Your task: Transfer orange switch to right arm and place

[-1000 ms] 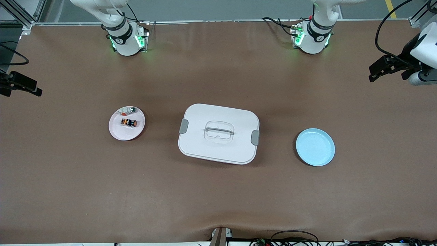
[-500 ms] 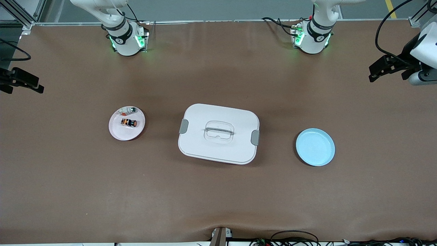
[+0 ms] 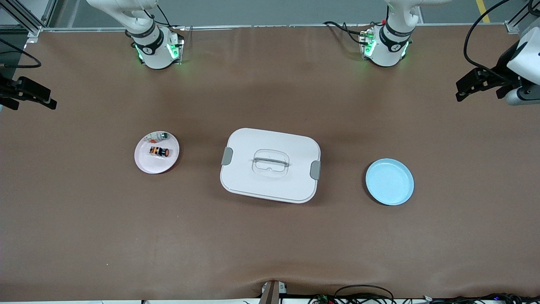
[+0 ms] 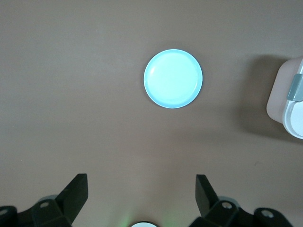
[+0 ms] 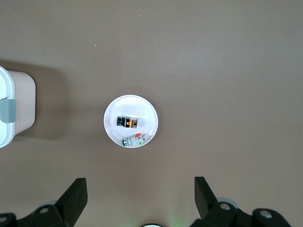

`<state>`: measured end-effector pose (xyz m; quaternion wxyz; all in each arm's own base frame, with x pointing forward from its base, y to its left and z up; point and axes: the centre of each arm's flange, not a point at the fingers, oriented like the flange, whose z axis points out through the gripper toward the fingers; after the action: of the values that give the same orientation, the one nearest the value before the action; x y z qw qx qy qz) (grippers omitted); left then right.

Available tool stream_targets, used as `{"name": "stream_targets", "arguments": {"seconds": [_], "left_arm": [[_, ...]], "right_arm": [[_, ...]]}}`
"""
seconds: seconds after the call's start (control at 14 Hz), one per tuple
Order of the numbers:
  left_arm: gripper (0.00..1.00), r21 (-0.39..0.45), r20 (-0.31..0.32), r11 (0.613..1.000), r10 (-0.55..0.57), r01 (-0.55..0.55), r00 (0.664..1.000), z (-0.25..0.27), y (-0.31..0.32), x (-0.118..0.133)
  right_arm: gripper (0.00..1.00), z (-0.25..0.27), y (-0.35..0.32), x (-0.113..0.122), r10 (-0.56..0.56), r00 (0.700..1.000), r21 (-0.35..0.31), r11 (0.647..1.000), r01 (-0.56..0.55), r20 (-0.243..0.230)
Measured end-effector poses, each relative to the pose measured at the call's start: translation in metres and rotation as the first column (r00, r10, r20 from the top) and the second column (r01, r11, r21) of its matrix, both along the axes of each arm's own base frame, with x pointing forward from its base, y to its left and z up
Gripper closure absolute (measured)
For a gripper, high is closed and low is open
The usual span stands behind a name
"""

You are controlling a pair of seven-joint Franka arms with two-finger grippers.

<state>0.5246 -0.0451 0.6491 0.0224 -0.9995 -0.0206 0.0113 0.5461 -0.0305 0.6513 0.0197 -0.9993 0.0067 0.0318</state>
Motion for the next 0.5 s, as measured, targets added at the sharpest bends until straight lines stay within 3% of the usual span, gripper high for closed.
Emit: {"name": "stream_targets", "arguments": {"seconds": [0.5], "left_arm": [[0.0, 0.0, 0.0, 1.0, -0.007, 0.007, 1.0, 0.0012, 0.0, -0.0011]], "right_arm": [[0.0, -0.0016, 0.0, -0.0006, 0.0, 1.0, 0.001, 1.0, 0.0, -0.008]]}}
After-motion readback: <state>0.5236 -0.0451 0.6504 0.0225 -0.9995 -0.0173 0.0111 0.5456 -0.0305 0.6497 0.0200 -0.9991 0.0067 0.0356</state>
